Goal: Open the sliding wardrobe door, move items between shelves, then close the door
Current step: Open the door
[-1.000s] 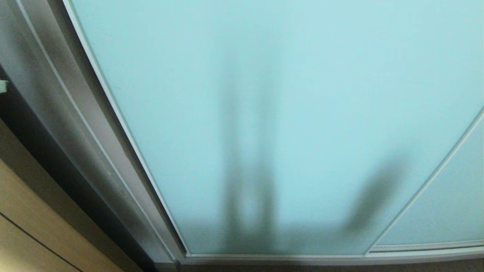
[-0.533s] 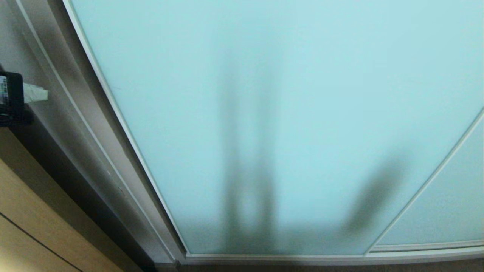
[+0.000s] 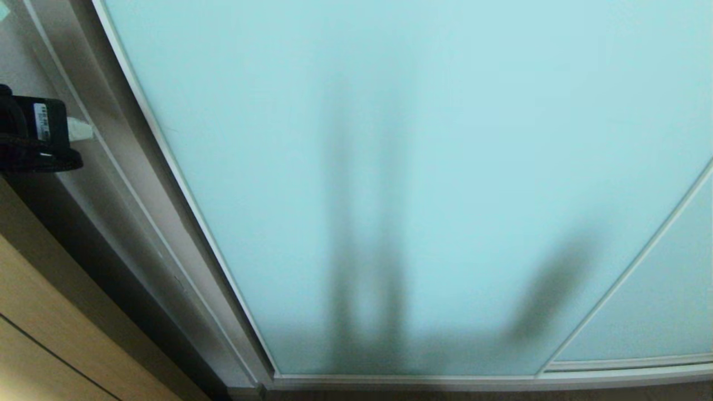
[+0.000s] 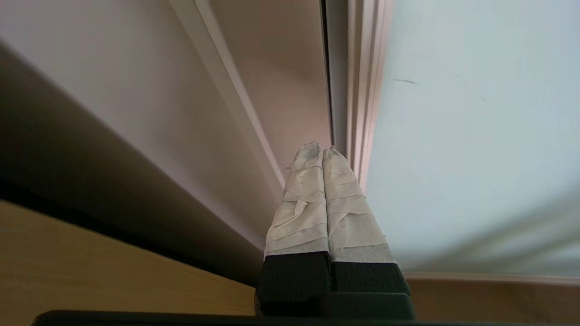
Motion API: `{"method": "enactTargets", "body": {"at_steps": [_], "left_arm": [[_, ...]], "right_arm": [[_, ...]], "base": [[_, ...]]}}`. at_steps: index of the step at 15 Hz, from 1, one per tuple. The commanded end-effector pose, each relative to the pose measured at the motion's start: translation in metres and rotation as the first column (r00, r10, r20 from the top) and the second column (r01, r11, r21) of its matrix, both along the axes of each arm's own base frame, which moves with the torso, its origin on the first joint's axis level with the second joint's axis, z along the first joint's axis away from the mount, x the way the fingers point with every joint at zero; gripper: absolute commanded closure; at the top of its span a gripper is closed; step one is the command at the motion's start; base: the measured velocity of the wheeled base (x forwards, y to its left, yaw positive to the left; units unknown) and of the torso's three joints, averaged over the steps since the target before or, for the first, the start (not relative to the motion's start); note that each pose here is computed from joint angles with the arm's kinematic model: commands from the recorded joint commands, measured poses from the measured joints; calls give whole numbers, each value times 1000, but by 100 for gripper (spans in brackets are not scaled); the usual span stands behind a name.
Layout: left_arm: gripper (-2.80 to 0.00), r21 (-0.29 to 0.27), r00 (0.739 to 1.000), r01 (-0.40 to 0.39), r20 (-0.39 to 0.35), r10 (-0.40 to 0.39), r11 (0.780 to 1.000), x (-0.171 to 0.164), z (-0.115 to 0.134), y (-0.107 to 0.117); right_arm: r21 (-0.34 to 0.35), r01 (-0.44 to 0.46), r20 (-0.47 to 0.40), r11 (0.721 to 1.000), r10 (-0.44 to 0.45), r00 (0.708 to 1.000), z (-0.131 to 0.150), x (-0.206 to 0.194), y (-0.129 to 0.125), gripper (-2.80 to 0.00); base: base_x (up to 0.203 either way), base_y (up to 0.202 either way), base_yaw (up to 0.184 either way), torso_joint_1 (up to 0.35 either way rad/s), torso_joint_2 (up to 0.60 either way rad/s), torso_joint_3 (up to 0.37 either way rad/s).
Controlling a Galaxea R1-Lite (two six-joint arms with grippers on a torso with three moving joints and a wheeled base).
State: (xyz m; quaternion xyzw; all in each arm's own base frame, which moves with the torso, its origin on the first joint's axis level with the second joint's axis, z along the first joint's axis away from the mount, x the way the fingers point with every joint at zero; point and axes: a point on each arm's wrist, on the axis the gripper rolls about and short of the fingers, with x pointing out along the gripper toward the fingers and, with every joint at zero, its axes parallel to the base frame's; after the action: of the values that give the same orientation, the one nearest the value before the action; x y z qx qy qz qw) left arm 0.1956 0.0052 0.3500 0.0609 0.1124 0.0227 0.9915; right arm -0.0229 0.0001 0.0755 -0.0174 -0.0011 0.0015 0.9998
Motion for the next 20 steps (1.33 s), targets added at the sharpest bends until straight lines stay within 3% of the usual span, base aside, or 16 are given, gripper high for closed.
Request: {"method": "enactTargets", "body": {"at_steps": [1, 6, 11, 20], "left_arm": [[0, -21, 1000, -5, -13, 5, 1000, 9, -4, 0], [0, -51, 997, -7, 74, 11, 999, 24, -2, 1], [0, -58, 999, -6, 35, 8, 998, 38, -12, 0], [0, -110, 998, 43, 44, -38, 993, 43, -13, -13]], "right_arm": [[0, 0, 1, 1000, 0, 1000, 0, 0, 0, 0], [0, 0, 1, 1000, 0, 1000, 0, 0, 0, 0], [0, 0, 1, 1000, 0, 1000, 0, 0, 0, 0], [0, 0, 1, 1000, 0, 1000, 0, 0, 0, 0]], "base": [[0, 0, 0, 0, 0, 0], [0, 0, 0, 0, 0, 0], [0, 0, 0, 0, 0, 0], [0, 0, 0, 0, 0, 0]]}}
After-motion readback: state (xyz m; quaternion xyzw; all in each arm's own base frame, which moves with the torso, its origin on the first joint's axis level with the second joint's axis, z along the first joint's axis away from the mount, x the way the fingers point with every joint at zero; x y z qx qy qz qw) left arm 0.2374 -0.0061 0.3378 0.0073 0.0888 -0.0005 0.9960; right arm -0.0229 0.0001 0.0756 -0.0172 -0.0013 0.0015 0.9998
